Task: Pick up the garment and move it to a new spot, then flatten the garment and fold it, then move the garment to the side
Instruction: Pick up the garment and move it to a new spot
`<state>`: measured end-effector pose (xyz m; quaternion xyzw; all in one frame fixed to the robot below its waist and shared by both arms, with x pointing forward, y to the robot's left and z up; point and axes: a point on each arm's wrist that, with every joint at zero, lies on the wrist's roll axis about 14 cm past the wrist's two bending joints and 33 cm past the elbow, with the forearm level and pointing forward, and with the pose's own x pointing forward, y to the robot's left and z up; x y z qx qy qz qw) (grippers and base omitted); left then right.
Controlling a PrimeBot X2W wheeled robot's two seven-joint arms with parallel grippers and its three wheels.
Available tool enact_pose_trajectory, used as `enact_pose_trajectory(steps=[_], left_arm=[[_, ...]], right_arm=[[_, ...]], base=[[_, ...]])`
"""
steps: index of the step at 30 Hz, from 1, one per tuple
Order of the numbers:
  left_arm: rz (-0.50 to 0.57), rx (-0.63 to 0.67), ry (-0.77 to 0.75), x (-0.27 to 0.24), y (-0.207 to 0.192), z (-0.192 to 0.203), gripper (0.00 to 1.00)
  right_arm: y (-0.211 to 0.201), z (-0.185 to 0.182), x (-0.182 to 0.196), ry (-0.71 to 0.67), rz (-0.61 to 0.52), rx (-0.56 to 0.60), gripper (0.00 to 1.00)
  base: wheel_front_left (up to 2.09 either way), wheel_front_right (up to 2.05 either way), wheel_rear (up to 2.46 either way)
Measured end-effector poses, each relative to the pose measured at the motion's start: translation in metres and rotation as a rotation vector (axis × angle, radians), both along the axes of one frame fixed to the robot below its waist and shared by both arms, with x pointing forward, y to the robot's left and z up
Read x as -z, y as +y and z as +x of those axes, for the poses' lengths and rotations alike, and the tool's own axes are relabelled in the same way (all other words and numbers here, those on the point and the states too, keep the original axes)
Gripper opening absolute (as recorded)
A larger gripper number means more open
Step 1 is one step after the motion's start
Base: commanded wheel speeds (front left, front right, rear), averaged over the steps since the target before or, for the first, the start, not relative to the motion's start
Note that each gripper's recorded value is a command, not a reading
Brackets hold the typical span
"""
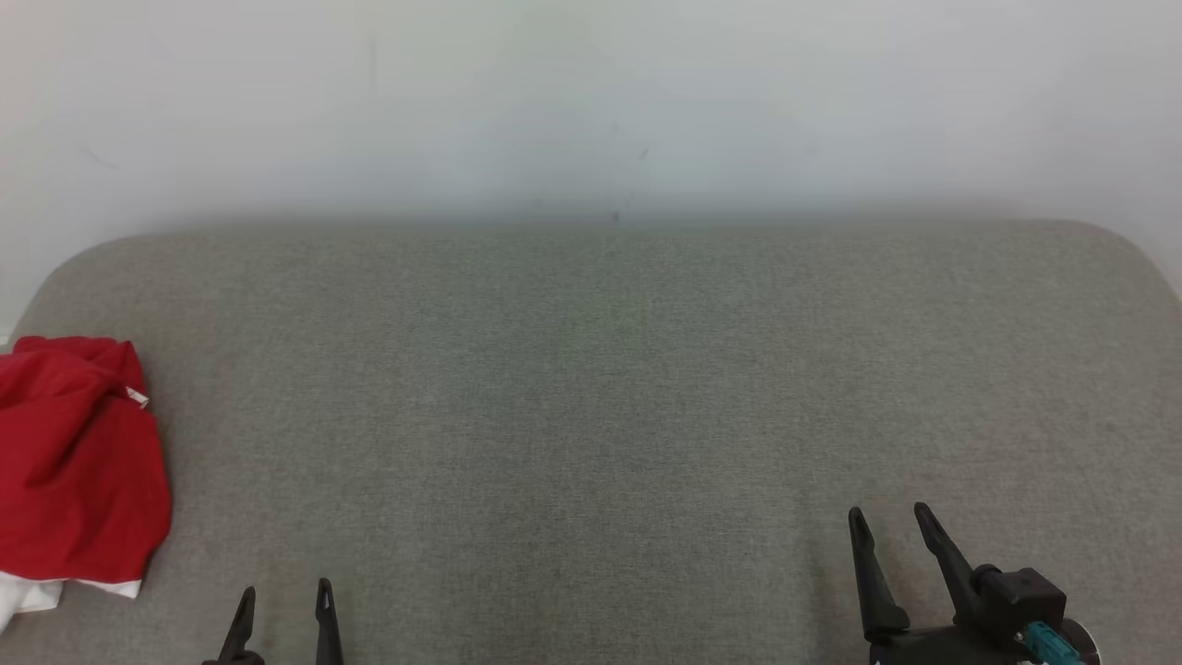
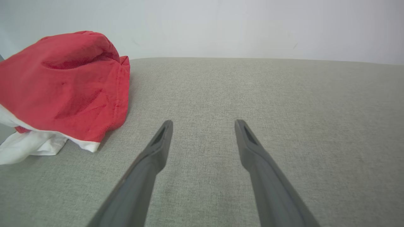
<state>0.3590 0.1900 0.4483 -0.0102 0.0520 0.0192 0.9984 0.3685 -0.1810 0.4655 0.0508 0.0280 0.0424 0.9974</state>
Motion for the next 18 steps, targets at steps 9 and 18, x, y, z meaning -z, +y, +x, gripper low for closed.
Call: enact_pose_trajectory(steps=[9, 18], left_arm=[[0.003, -0.112, 0.001, 0.000, 0.033, -0.019, 1.00], [0.018, -0.335, 0.027, 0.007, 0.096, -0.077, 1.00]], right_arm=[[0.029, 0.009, 0.002, 0.004, 0.015, -0.084, 1.00], [0.099, 0.021, -0.001, -0.001, 0.036, -0.281, 1.00]], base=[[0.00, 0.00, 0.00], [0.00, 0.00, 0.00]])
